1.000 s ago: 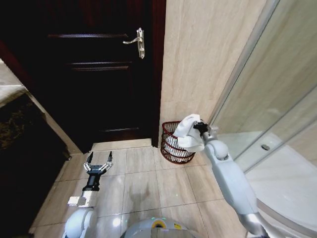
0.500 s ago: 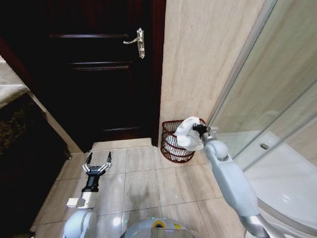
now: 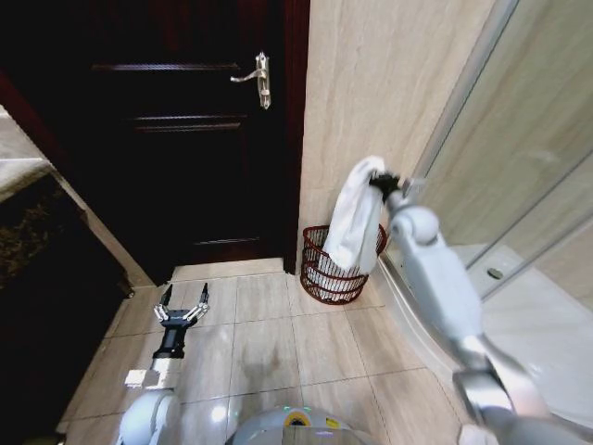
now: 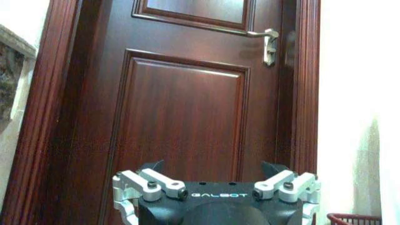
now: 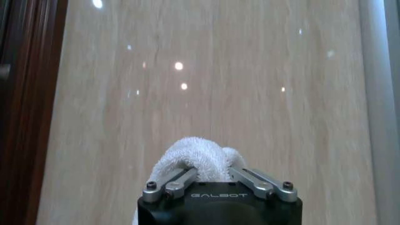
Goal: Discard the used towel into the hamper.
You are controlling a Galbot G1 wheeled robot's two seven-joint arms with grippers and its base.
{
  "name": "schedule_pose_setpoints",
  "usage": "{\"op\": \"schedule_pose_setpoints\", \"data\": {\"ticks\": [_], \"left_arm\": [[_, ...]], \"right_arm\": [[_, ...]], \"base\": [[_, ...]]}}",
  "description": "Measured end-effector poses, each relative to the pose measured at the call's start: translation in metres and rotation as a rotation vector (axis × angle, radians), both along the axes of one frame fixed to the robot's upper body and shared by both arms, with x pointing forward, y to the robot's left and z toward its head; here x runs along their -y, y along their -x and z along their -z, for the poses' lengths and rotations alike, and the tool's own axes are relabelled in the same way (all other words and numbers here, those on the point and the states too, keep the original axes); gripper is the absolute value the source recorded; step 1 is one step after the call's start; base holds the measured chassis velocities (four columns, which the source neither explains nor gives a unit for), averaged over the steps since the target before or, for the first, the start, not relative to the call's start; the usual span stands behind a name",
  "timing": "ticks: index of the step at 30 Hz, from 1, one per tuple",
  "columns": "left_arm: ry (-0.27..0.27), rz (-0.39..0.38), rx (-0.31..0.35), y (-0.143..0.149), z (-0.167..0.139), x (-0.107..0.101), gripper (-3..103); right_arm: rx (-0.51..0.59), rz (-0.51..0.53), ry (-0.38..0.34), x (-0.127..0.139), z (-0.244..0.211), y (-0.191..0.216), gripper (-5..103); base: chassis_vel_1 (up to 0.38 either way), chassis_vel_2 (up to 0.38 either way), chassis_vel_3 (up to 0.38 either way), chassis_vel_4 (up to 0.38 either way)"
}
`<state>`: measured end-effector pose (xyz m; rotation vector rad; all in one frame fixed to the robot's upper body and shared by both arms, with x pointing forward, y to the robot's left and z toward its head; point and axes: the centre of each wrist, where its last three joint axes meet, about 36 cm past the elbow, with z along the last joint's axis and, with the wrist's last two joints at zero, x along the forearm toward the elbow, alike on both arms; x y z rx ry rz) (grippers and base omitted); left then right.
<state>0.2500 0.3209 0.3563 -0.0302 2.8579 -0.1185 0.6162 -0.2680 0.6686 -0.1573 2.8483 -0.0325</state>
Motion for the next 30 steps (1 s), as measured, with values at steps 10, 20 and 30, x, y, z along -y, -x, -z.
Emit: {"op": "schedule_pose_setpoints", "data": {"ticks": [10, 20, 30], "left_arm": [[-0.008, 0.0, 0.002, 0.004, -0.001, 0.001, 100], [-0.007, -0.004, 0.013, 0.003, -0.004, -0.002, 100], [-0.001, -0.012, 0.016, 0.004, -0.004, -0.001, 100]], "right_arm": [[-0.125, -0.052, -0.012, -0.028, 0.106, -0.026, 4], [-0.248, -0.005, -0.037, -0.03, 0.213, -0.023, 4], [-0.364, 0.085, -0.001, 0.01, 0.252, 0.006, 4]], "base": [[0.0, 0.0, 0.0, 0.0], [0.0, 0.0, 0.0, 0.0], [0.0, 0.0, 0.0, 0.0]]}}
